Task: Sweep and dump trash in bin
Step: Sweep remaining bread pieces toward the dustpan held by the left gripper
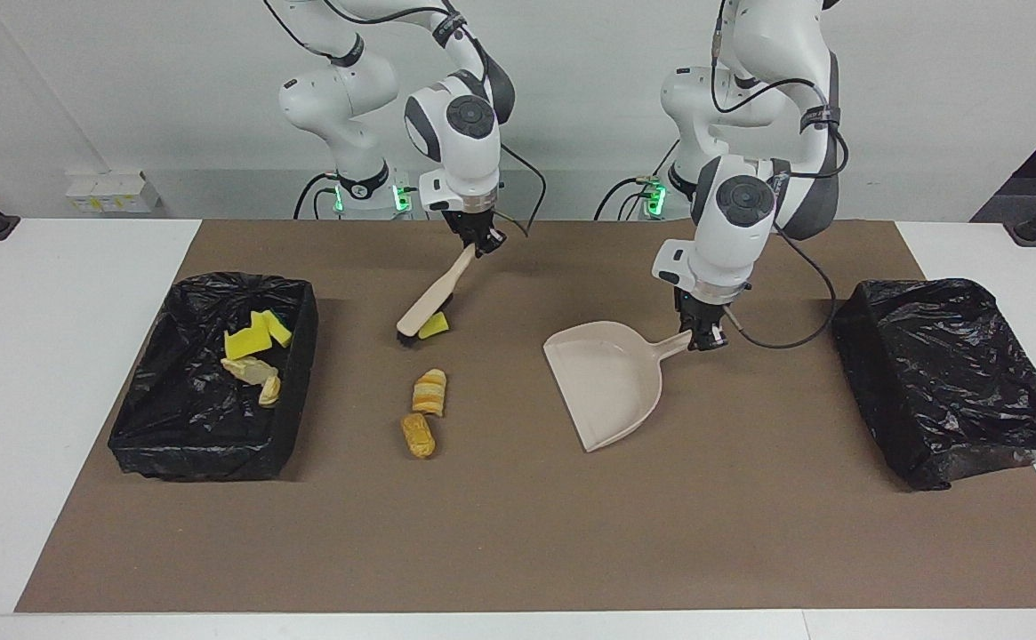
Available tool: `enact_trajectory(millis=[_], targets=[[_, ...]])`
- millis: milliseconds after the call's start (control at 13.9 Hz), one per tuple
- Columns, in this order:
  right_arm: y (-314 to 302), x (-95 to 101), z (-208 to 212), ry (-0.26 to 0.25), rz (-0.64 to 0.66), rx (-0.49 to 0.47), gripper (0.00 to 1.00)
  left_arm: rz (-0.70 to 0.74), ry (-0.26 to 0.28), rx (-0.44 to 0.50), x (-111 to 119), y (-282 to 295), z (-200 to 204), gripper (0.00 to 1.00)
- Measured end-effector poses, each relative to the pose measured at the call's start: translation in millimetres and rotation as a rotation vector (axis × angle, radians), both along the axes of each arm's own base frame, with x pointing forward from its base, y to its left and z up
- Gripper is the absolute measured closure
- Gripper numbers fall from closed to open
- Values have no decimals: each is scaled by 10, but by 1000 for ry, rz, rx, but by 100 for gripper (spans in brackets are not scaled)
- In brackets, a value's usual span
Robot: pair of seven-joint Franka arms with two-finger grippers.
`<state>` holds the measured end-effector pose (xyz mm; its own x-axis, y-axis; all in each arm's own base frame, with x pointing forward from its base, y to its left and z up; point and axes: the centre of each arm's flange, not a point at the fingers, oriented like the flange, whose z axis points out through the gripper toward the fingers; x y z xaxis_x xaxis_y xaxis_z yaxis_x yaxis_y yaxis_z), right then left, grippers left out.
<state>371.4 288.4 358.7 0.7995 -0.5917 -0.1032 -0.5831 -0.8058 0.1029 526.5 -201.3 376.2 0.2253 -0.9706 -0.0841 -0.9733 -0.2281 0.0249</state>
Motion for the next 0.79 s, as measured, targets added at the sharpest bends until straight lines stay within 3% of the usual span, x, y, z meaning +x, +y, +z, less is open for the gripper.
enact_trajectory(millis=[432,791], targets=[[315,885,388,-88,0,101,74,10,-33,-12,51,27,25,67],[461,1039,695,-71,132,125,74,58,-41,-13,39,-15,20,67]])
